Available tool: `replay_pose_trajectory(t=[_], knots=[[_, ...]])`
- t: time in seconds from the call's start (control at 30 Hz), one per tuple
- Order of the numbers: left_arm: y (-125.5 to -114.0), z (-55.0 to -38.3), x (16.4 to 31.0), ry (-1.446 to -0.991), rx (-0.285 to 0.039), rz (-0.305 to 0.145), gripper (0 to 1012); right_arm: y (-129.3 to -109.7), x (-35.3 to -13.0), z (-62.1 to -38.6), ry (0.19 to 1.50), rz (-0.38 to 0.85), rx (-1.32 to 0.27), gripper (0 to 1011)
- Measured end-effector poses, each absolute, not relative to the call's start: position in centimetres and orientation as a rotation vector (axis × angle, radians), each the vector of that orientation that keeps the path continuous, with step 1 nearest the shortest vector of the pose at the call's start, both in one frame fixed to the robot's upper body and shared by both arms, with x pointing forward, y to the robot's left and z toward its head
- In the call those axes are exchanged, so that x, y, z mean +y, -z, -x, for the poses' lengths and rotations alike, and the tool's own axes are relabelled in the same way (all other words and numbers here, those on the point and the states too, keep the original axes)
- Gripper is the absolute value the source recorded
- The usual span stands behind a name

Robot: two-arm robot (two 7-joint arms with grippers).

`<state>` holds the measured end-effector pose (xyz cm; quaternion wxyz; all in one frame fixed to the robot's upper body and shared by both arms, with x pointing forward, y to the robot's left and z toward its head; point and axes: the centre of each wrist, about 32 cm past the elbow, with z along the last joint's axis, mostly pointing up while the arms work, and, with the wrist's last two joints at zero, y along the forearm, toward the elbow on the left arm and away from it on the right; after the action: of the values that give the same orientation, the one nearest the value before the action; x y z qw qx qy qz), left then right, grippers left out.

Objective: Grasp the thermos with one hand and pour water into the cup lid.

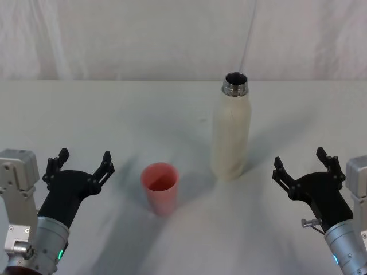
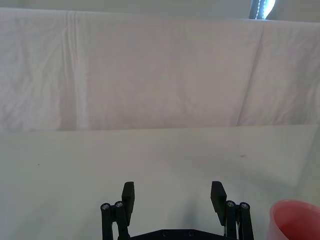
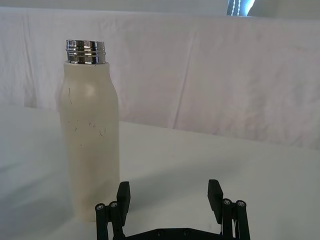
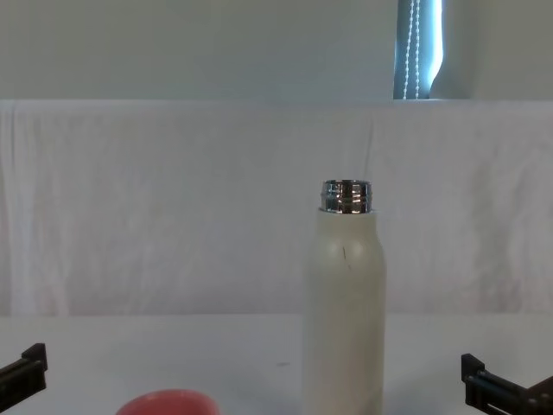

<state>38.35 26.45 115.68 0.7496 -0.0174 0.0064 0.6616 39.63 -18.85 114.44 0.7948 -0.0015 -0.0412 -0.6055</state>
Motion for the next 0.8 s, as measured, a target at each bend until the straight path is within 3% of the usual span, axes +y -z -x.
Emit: replay_pose_trajectory(t=[0.8], knots=[[-115.68, -38.35, 26.45, -1.446, 0.014, 0.038, 1001, -114.45, -18.87, -39.64, 1.302, 0.003, -0.089, 1001]])
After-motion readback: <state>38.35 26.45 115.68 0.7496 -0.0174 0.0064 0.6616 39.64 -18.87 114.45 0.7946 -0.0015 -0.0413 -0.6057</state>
